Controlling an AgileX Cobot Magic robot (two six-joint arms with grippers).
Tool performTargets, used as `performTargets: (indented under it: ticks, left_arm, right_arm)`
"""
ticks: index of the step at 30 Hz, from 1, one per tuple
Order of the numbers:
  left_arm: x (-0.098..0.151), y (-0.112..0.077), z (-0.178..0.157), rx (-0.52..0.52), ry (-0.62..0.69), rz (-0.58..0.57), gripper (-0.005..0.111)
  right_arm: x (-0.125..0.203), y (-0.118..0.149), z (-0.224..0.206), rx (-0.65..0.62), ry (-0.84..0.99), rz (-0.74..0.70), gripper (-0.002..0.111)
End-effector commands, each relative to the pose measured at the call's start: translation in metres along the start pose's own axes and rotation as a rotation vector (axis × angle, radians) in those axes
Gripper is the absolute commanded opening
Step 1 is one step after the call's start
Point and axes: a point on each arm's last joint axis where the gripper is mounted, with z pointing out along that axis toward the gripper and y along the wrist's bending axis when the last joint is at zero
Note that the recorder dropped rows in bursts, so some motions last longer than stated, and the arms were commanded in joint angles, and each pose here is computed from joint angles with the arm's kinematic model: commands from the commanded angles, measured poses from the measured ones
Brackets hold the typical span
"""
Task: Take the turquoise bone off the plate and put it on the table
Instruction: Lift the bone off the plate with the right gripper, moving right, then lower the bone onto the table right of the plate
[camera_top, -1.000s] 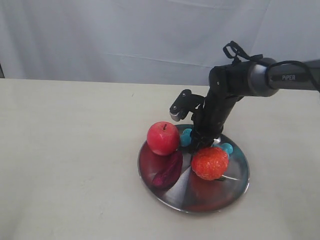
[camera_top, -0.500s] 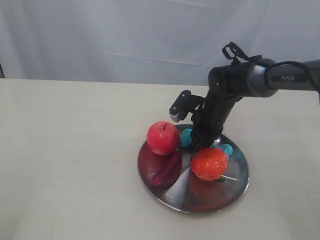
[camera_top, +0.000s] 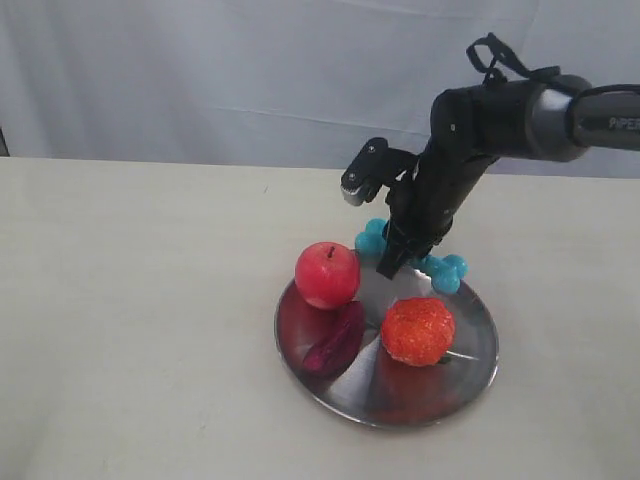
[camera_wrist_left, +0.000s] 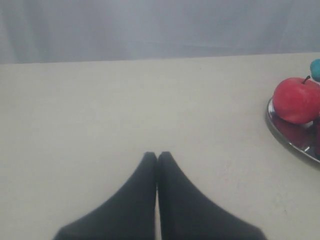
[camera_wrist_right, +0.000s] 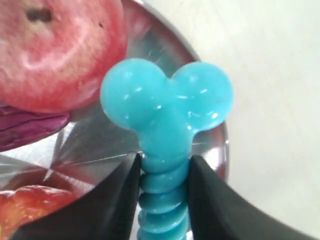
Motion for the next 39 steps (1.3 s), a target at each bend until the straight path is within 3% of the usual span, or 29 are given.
performTargets:
  ticks: [1, 9, 13, 23, 26, 30, 39]
  left_arm:
    - [0.001, 0.0, 0.0, 0.003, 0.001, 0.0, 0.0]
    - [0.001, 0.0, 0.0, 0.003, 0.001, 0.0, 0.0]
    - [0.001, 0.0, 0.0, 0.003, 0.001, 0.0, 0.0]
    - [0.001, 0.0, 0.0, 0.003, 0.001, 0.0, 0.0]
    - [0.001, 0.0, 0.0, 0.003, 0.001, 0.0, 0.0]
    - [0.001, 0.0, 0.0, 0.003, 0.001, 0.0, 0.0]
    - [0.001, 0.0, 0.0, 0.003, 0.001, 0.0, 0.0]
  right_arm:
    - [-0.004, -0.003, -0.03, 0.034, -0.043, 0.008, 0.0]
    - [-0.003, -0.003, -0.075, 0.047, -0.061, 0.106, 0.0]
    - [0.005, -0.006, -0.095, 0.098, -0.024, 0.252, 0.0]
    - [0.066, -0.043, -0.136, 0.073, 0.079, 0.672, 0.0]
    - [0.098, -0.058, -0.148, 0.085, 0.115, 0.845, -0.001]
    - [0.121, -0.047, -0.13, 0.134, 0.18, 0.922, -0.001]
    - [0.146, -0.018, -0.077, 0.116, 0.164, 0.998, -0.001]
